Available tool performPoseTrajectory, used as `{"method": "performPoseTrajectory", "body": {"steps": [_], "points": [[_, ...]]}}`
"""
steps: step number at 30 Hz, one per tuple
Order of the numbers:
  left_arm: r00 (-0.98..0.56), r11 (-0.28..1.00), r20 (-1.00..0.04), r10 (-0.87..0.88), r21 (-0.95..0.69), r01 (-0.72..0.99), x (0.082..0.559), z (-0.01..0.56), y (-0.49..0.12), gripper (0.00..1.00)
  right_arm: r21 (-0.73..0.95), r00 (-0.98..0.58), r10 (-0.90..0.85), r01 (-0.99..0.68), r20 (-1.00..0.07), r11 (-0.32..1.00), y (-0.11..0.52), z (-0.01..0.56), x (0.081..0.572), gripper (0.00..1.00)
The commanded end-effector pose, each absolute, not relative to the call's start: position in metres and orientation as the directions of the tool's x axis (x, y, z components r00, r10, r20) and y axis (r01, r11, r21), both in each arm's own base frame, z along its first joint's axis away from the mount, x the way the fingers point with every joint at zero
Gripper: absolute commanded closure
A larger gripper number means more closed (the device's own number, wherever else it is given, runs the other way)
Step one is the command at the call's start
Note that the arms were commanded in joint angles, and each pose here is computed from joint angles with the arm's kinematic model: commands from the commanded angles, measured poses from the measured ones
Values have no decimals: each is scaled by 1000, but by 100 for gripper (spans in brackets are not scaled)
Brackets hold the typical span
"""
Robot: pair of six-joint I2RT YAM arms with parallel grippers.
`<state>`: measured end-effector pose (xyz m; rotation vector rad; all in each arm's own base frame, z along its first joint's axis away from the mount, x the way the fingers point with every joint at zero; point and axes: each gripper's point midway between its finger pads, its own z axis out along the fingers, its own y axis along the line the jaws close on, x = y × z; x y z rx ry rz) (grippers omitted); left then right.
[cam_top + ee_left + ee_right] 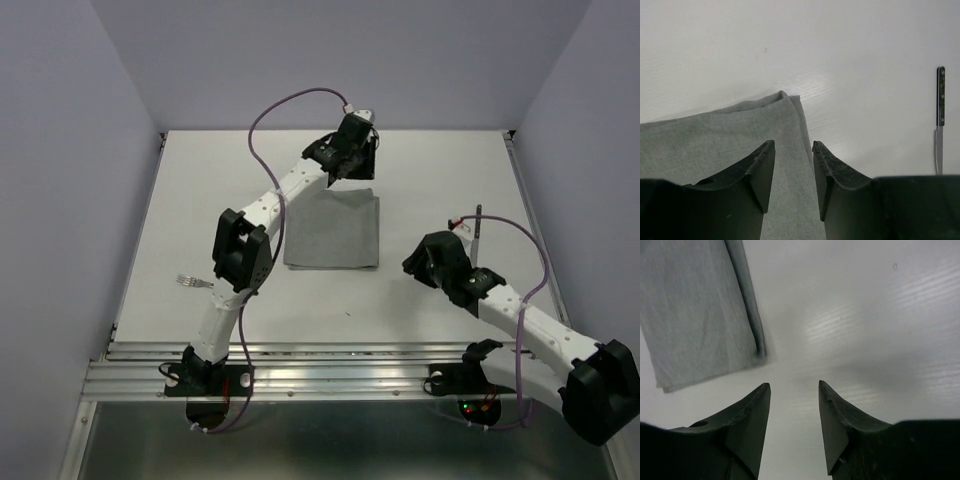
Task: Fold the napkin into a case and place the utensils inside
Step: Turn over the upper triangle folded napkin at the center of the board, then smooth out the lower triangle-folded napkin at the center of the board.
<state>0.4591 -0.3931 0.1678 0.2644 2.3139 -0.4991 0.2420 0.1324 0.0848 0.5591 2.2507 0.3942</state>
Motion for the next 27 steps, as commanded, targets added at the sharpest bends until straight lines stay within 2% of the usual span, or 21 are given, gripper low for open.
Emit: {"method": "performPoseTrajectory", "body": {"steps": [1, 3, 5, 6, 8, 9, 13, 14, 17, 18, 21, 27], "points": [[-712, 914, -701, -43, -315, 255, 473, 194, -361, 54, 502, -610, 492, 173, -621, 848, 133, 118, 300, 54], [-726, 915, -687, -32, -312, 255, 473, 188, -361, 56, 473, -633, 458, 161, -624, 866, 135, 116, 331, 60], [-732, 913, -680, -30, -317, 257, 474, 182, -364, 57, 469, -656, 433, 134, -618, 873, 137, 116, 354, 62], [-743, 900, -669, -24, -338, 275, 471, 180, -369, 57, 455, -699, 405, 127, -589, 881, 145, 98, 363, 62], [-754, 890, -657, -20, -355, 287, 471, 174, -375, 57, 472, -694, 401, 100, -598, 876, 150, 110, 395, 62], [-756, 886, -654, -18, -361, 291, 472, 172, -378, 57, 458, -723, 397, 124, -566, 880, 150, 90, 405, 63], [-765, 870, -644, -2, -378, 316, 474, 162, -387, 60, 520, -718, 422, 98, -553, 848, 165, 96, 448, 67], [-769, 867, -639, 5, -380, 321, 473, 156, -389, 61, 531, -719, 423, 89, -551, 842, 169, 96, 454, 71], [-783, 880, -621, 17, -362, 307, 475, 144, -384, 78, 569, -729, 425, 60, -536, 820, 183, 96, 469, 82], [-791, 886, -612, 21, -355, 298, 475, 139, -379, 87, 578, -733, 424, 51, -533, 815, 186, 95, 472, 83], [-805, 898, -592, 30, -338, 282, 473, 126, -370, 100, 574, -729, 430, 62, -532, 816, 187, 90, 483, 86], [-807, 906, -590, 33, -323, 273, 488, 104, -369, 100, 556, -727, 428, 78, -536, 828, 188, 77, 503, 87]]}}
